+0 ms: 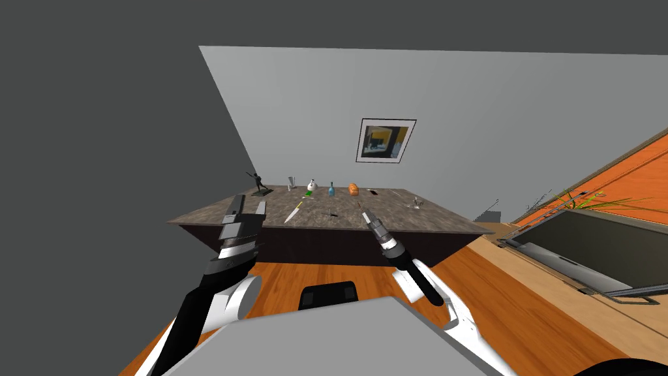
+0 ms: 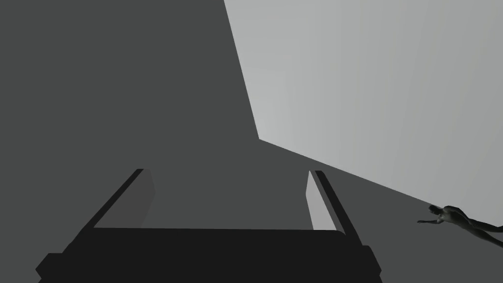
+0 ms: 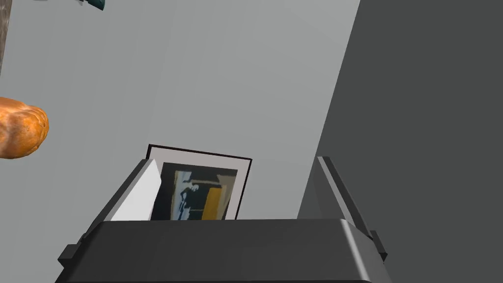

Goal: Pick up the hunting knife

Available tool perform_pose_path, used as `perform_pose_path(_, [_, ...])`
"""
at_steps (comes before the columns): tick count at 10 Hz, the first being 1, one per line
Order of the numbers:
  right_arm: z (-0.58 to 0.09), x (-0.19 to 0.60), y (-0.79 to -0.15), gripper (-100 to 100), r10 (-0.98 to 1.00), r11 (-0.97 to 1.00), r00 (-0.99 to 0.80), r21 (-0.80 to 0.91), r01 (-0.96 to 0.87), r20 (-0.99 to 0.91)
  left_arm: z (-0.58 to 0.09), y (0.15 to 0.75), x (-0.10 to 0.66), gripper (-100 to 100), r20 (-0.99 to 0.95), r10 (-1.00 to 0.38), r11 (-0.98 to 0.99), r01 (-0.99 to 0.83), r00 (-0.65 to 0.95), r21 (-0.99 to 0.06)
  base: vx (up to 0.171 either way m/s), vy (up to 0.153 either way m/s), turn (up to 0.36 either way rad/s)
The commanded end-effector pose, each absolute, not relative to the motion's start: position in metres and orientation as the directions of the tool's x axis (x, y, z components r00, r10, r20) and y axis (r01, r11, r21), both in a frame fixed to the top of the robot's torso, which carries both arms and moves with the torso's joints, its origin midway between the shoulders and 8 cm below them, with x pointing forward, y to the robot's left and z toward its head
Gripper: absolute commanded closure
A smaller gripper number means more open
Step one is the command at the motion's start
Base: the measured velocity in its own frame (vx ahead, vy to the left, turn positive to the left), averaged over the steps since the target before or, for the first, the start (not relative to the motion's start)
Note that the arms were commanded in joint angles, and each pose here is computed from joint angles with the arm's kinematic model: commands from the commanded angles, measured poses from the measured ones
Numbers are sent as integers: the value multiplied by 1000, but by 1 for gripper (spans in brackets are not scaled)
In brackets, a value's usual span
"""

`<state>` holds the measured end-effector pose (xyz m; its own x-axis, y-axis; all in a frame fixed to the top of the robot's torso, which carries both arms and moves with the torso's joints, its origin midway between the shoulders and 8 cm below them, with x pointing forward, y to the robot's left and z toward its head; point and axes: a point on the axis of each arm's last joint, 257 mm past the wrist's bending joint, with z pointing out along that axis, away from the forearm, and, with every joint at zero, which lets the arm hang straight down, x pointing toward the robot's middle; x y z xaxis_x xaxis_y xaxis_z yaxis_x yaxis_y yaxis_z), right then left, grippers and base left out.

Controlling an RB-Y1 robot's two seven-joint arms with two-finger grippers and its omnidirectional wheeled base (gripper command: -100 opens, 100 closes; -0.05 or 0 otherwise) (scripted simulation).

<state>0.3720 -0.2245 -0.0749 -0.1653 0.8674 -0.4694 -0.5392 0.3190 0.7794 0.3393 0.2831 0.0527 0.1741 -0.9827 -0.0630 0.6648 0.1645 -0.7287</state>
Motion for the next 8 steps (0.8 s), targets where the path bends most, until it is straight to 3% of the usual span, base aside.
perform_pose_path(1, [-96, 375, -224, -100, 827, 371, -190, 767, -523, -529, 53, 283, 339, 0, -63, -983, 165, 665, 174, -729, -40, -112, 53])
perform_pose_path(8, [-154, 374, -234, -100, 650, 531, -286, 690, -491, -704, 53, 283, 339, 0, -63, -983, 164, 665, 174, -729, -37, -67, 67])
